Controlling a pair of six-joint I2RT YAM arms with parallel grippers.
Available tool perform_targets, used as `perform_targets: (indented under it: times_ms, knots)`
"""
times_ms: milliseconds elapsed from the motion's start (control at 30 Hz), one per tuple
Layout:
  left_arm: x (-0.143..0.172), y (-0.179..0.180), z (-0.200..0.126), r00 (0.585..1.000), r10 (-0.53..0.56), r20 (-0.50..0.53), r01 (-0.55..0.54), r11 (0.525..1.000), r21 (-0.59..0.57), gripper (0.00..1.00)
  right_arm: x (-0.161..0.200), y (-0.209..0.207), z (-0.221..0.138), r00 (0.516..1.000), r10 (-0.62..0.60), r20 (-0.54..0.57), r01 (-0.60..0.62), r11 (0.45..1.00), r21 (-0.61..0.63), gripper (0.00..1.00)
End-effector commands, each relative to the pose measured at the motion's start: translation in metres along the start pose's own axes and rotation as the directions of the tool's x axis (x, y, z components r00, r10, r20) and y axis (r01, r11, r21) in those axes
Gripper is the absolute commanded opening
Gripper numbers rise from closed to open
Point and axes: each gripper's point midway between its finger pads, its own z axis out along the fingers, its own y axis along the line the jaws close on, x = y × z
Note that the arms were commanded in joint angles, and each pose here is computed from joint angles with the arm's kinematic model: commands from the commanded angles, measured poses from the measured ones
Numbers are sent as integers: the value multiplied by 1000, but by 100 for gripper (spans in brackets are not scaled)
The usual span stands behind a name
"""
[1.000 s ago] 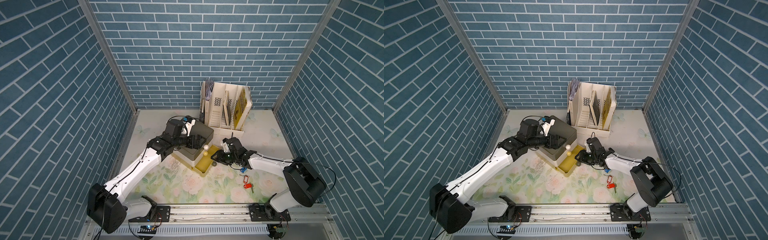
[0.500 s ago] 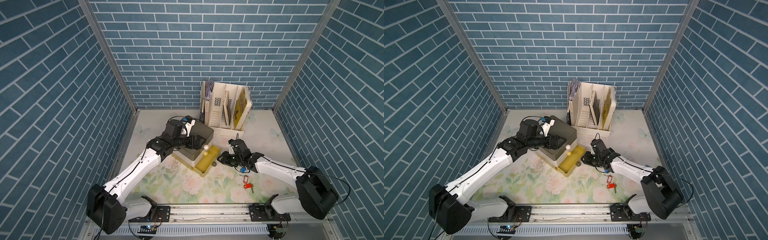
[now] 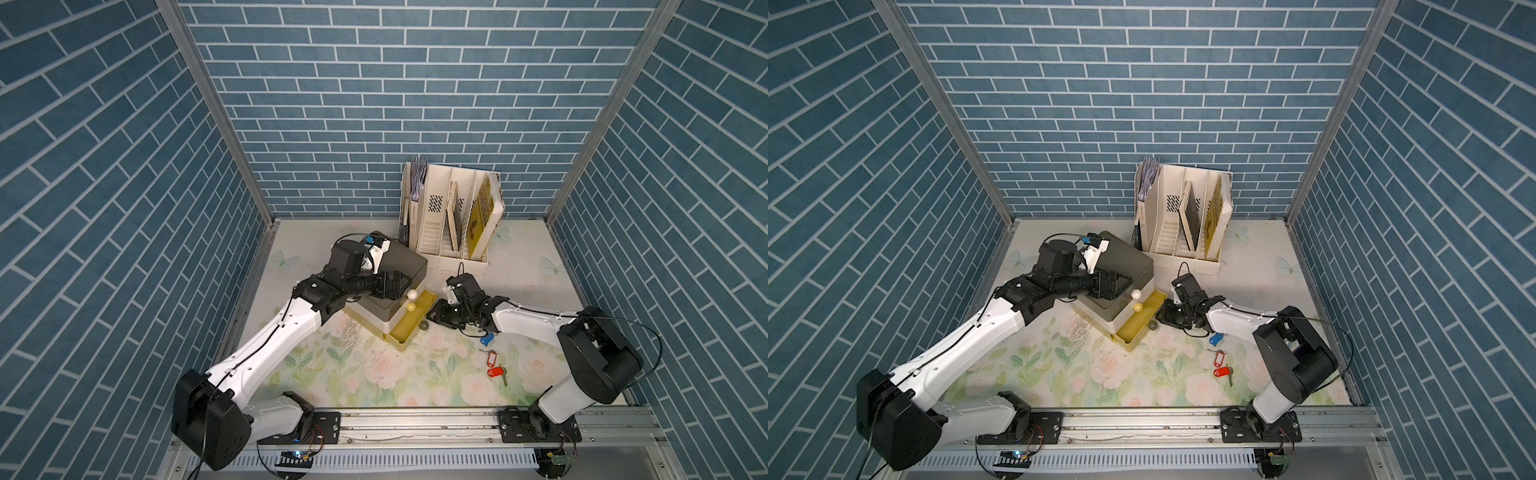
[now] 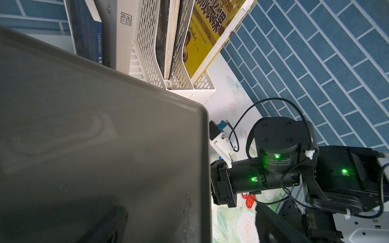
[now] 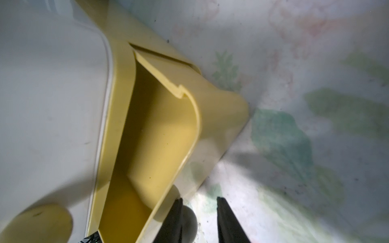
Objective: Take the keys out of the drawer
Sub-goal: Close the drawer in the storage box.
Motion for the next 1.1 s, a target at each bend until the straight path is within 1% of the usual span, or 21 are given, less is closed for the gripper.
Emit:
perform_targets:
  times_ms: [0, 500, 767, 867, 1067]
  knots:
    - [40, 23, 6, 989, -71, -128, 62, 995, -74, 100, -10, 12, 4, 999, -37, 18, 38, 998, -43, 30]
    - [41, 23, 5, 989, -74, -129, 65, 995, -75, 100, -24, 28, 23, 999, -27, 35, 31, 992, -123, 31]
    - [35, 20, 1, 992, -64, -110, 56, 996, -69, 100, -35, 50, 37, 999, -5, 44, 16, 970, -244, 32]
    - [29, 18, 0, 994, -55, -97, 49, 997, -65, 100, -35, 50, 34, 999, -7, 48, 19, 971, -239, 33]
    - [10, 11, -5, 998, -26, -51, 23, 998, -53, 100, -36, 32, 16, 997, -17, 81, 30, 987, -157, 39]
